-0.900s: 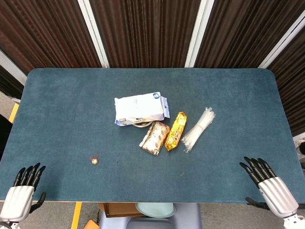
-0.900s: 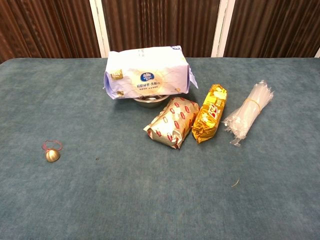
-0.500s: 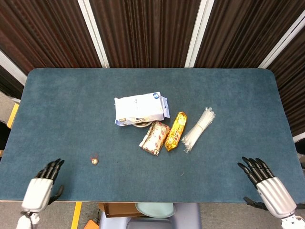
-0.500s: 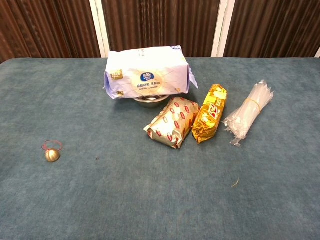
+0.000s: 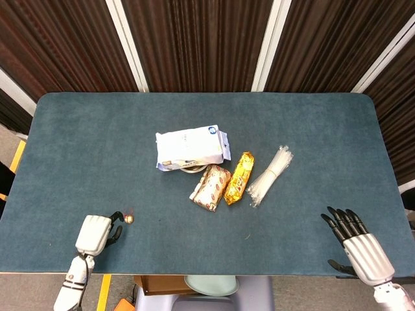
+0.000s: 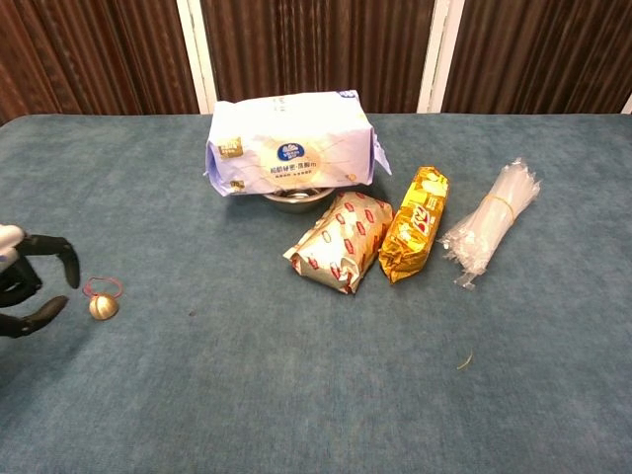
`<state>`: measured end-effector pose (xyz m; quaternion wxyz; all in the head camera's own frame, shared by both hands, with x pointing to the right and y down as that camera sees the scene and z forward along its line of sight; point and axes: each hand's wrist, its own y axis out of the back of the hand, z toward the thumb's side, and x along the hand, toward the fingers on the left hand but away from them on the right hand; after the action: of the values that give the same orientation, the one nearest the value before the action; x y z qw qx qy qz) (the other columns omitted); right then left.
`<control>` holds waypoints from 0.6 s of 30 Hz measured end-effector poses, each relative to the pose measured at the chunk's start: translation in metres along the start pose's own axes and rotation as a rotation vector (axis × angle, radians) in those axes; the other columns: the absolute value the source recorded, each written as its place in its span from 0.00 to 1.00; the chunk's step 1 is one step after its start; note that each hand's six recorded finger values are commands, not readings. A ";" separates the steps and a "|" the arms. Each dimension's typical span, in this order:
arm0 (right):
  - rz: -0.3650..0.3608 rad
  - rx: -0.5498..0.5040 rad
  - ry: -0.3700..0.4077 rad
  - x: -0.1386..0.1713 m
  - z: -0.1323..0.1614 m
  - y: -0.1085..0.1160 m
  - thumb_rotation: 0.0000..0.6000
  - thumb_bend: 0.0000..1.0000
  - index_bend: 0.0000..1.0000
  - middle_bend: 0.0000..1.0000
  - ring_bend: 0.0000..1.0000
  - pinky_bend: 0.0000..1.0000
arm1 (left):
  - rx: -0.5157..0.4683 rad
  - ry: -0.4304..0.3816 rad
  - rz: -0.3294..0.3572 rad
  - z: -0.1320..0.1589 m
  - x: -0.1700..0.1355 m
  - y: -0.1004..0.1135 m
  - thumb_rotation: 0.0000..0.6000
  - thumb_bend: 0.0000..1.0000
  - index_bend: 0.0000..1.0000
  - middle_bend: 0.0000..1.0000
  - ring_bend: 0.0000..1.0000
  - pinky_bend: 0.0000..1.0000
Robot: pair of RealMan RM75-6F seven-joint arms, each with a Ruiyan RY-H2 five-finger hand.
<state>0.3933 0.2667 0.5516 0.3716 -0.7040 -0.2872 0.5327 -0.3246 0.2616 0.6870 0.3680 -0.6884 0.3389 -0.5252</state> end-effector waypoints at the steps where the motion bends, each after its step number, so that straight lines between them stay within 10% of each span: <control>1: 0.004 0.002 -0.005 -0.002 0.000 -0.001 1.00 0.21 0.00 0.00 0.00 0.00 | 0.008 -0.001 -0.001 0.000 0.005 -0.003 1.00 0.44 0.52 1.00 1.00 1.00; 18: 0.023 0.014 -0.033 -0.011 -0.001 -0.007 1.00 0.21 0.00 0.00 0.00 0.00 | 0.036 0.004 0.001 0.003 0.026 -0.019 1.00 0.44 0.53 1.00 1.00 1.00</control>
<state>0.3912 0.2621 0.5633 0.3658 -0.6956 -0.2815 0.5506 -0.3149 0.2488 0.7153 0.3799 -0.6806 0.3304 -0.5322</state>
